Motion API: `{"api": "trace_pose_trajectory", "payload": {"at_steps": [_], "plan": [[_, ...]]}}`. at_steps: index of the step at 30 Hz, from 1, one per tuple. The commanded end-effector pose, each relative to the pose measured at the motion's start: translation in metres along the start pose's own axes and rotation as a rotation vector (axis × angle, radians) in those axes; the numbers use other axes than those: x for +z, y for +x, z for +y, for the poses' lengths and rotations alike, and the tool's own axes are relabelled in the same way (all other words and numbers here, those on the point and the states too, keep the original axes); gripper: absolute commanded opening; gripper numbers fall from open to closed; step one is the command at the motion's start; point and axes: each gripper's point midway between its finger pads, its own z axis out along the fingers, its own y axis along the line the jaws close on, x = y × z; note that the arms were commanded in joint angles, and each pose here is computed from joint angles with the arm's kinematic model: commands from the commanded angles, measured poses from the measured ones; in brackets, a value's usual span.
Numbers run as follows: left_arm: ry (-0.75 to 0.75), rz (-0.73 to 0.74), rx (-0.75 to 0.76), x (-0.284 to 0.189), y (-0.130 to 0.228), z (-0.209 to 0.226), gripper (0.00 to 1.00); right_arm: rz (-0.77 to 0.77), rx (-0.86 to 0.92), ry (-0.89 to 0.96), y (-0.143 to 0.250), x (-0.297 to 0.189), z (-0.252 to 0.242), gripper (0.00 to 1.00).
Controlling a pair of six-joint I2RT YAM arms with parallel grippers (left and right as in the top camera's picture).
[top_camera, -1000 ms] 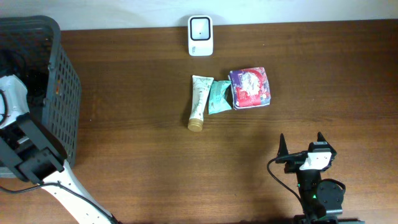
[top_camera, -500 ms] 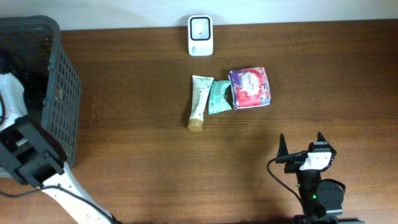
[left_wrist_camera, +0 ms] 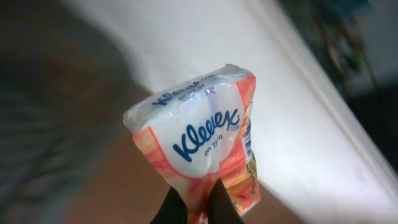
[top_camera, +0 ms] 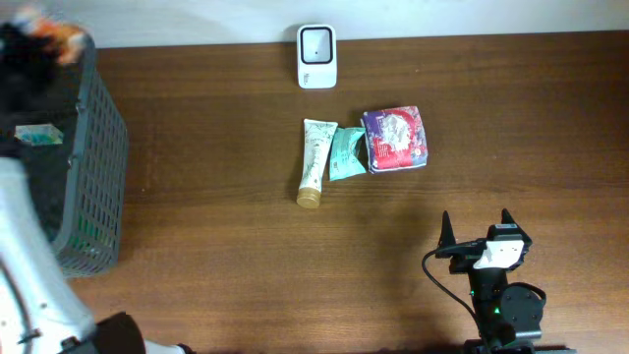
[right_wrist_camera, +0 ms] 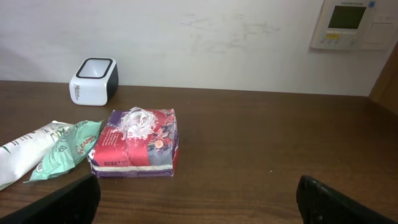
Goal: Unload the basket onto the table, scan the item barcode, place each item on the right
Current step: 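Carry the Kleenex pack past the scanner and place it on the table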
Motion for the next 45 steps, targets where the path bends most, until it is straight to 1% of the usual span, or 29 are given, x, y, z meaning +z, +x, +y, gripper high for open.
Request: {"api": "trace_pose_trajectory", "payload": {"at_steps": [1, 4, 6, 7, 9, 13, 14, 17, 18, 20, 22, 23, 25, 26, 27, 28, 30, 31, 32, 34, 35, 36, 37, 38, 40, 42, 43, 44, 45], "plan": [[0.18, 0.17, 0.355, 0.023, 0.072, -0.076, 0.0, 0.005, -0.008, 0.006, 0.004, 0.0, -0.001, 0.99], [0.117, 0.339, 0.615, 0.05, 0.146, -0.087, 0.0, 0.004, -0.008, 0.006, 0.003, 0.0, -0.001, 0.99], [0.031, 0.419, 0.745, 0.062, 0.178, -0.079, 0.0, 0.004, -0.008, 0.006, 0.003, 0.0, -0.001, 0.99], [-0.05, 0.468, 0.817, 0.069, 0.195, -0.068, 0.0, 0.004, -0.008, 0.006, 0.003, 0.0, -0.001, 0.99], [-0.141, 0.54, 0.871, 0.082, 0.218, -0.055, 0.0, 0.005, -0.008, 0.006, 0.004, 0.0, -0.001, 0.99], [-0.16, 0.688, 0.913, 0.115, 0.27, -0.044, 0.0, 0.004, -0.008, 0.006, 0.003, 0.0, -0.001, 0.99], [-0.18, 0.733, 0.923, 0.123, 0.284, -0.036, 0.03, 0.004, -0.008, 0.006, 0.003, 0.0, -0.001, 0.99], [-0.231, 0.848, 0.924, 0.14, 0.312, -0.011, 0.2, 0.005, -0.008, 0.006, 0.004, 0.0, -0.001, 0.99], [-0.252, 0.89, 0.921, 0.144, 0.32, -0.001, 0.18, 0.005, -0.008, 0.006, 0.004, 0.0, -0.001, 0.99], [-0.28, 0.974, 0.903, 0.153, 0.34, 0.016, 0.06, 0.004, -0.008, 0.006, 0.003, 0.0, -0.001, 0.99], [-0.286, 1.017, 0.865, 0.16, 0.355, 0.024, 0.05, 0.004, -0.008, 0.006, 0.003, 0.0, -0.001, 0.99], [-0.285, 1.036, 0.856, 0.163, 0.361, 0.028, 0.08, 0.004, -0.008, 0.006, 0.003, 0.0, -0.001, 0.99], [-0.284, 1.076, 0.841, 0.168, 0.372, 0.035, 0.25, 0.004, -0.008, 0.006, 0.003, 0.0, -0.001, 0.99], [-0.267, 1.103, 0.821, 0.17, 0.38, 0.036, 0.37, 0.004, -0.008, 0.006, 0.003, 0.0, -0.001, 0.99], [-0.253, 1.113, 0.81, 0.172, 0.384, 0.036, 0.44, 0.004, -0.008, 0.006, 0.003, 0.0, -0.001, 0.99], [-0.247, 1.107, 0.81, 0.176, 0.386, 0.036, 0.44, 0.005, -0.008, 0.006, 0.004, 0.0, -0.001, 0.99], [-0.231, 1.078, 0.814, 0.183, 0.385, 0.032, 0.53, 0.005, -0.008, 0.006, 0.004, 0.0, -0.001, 0.99], [-0.22, 1.056, 0.818, 0.188, 0.383, 0.029, 0.53, 0.004, -0.008, 0.006, 0.003, 0.0, -0.001, 0.99], [-0.205, 1.0, 0.812, 0.193, 0.367, 0.017, 0.48, 0.005, -0.008, 0.006, 0.004, 0.0, -0.001, 0.99], [-0.199, 0.92, 0.774, 0.194, 0.338, -0.001, 0.49, 0.005, -0.008, 0.006, 0.004, 0.0, -0.001, 0.99], [-0.18, 0.85, 0.759, 0.194, 0.311, -0.016, 0.5, 0.005, -0.008, 0.006, 0.004, 0.0, -0.001, 0.99], [-0.155, 0.762, 0.748, 0.191, 0.277, -0.032, 0.63, 0.004, -0.008, 0.006, 0.003, 0.0, -0.001, 0.99], [-0.127, 0.658, 0.735, 0.185, 0.24, -0.049, 0.7, 0.005, -0.008, 0.006, 0.004, 0.0, -0.001, 0.99], [-0.1, 0.532, 0.719, 0.174, 0.194, -0.065, 0.75, 0.004, -0.008, 0.006, 0.003, 0.0, -0.001, 0.99], [-0.07, 0.319, 0.687, 0.147, 0.12, -0.082, 0.75, 0.004, -0.008, 0.006, 0.003, 0.0, -0.001, 0.99], [-0.071, 0.109, 0.656, 0.111, 0.048, -0.083, 0.75, 0.005, -0.008, 0.006, 0.004, 0.0, -0.001, 0.99], [-0.093, 0.019, 0.61, 0.091, 0.014, -0.072, 0.75, 0.005, -0.008, 0.006, 0.004, 0.0, -0.001, 0.99], [-0.117, -0.028, 0.561, 0.079, -0.005, -0.06, 0.78, 0.004, -0.008, 0.006, 0.003, 0.0, -0.001, 0.99], [-0.163, -0.069, 0.483, 0.067, -0.028, -0.037, 0.92, 0.004, -0.008, 0.006, 0.003, 0.0, -0.001, 0.99]]}}
